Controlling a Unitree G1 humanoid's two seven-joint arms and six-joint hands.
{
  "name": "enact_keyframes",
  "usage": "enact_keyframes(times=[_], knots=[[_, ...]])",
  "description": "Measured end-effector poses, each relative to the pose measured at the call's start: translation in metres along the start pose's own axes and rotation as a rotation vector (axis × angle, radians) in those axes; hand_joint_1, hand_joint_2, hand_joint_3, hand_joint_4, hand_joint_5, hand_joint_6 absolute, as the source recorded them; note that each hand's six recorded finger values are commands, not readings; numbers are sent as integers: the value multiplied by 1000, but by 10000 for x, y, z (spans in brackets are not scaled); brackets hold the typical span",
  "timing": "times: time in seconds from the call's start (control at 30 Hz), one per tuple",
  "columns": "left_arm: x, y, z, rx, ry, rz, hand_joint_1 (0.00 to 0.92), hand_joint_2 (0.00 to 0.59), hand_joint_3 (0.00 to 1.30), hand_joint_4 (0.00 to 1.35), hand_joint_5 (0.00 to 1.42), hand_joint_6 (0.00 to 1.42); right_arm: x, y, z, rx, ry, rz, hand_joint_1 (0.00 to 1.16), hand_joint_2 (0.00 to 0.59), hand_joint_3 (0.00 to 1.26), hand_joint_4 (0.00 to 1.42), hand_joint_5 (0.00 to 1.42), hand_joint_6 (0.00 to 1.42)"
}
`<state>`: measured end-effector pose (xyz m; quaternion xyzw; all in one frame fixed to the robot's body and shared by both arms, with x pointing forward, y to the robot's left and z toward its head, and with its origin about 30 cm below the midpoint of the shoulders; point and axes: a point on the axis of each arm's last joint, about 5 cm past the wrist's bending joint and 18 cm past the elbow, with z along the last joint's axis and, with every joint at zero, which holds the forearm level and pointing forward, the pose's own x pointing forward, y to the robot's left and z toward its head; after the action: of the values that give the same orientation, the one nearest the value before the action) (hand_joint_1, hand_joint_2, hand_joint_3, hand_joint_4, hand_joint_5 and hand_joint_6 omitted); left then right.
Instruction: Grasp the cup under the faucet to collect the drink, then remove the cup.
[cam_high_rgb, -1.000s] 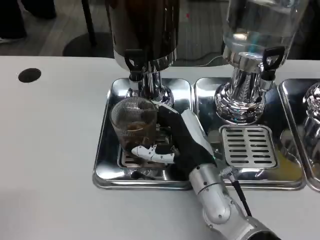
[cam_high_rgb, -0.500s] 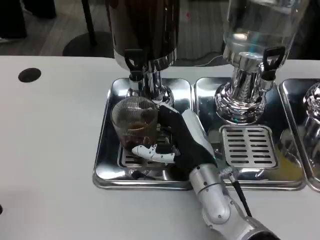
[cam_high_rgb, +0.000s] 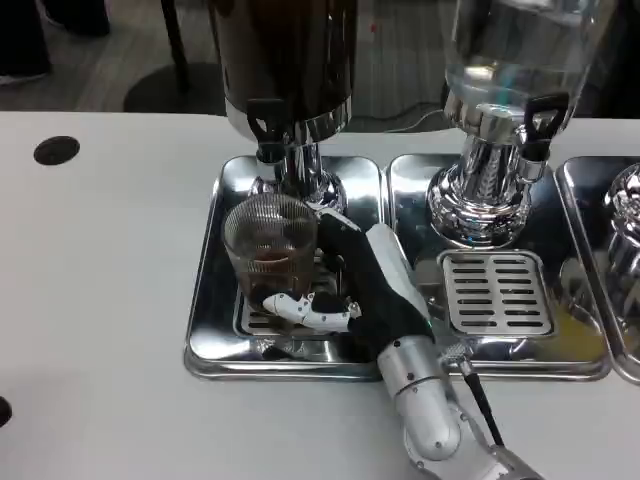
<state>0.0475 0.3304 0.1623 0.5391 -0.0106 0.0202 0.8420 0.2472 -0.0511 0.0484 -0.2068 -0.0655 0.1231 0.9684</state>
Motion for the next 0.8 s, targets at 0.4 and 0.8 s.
enact_keyframes(times=[0.4, 0.8], knots=[[29, -40, 11, -16, -6, -11, 0, 23, 0, 0, 0, 0, 13, -3, 46, -1, -20, -14, 891, 204, 353, 367, 335, 243], [52, -58, 16, -22, -8, -14, 0, 23, 0, 0, 0, 0, -56, -57, -12, -7, -17, -33, 877, 211, 353, 368, 345, 243]])
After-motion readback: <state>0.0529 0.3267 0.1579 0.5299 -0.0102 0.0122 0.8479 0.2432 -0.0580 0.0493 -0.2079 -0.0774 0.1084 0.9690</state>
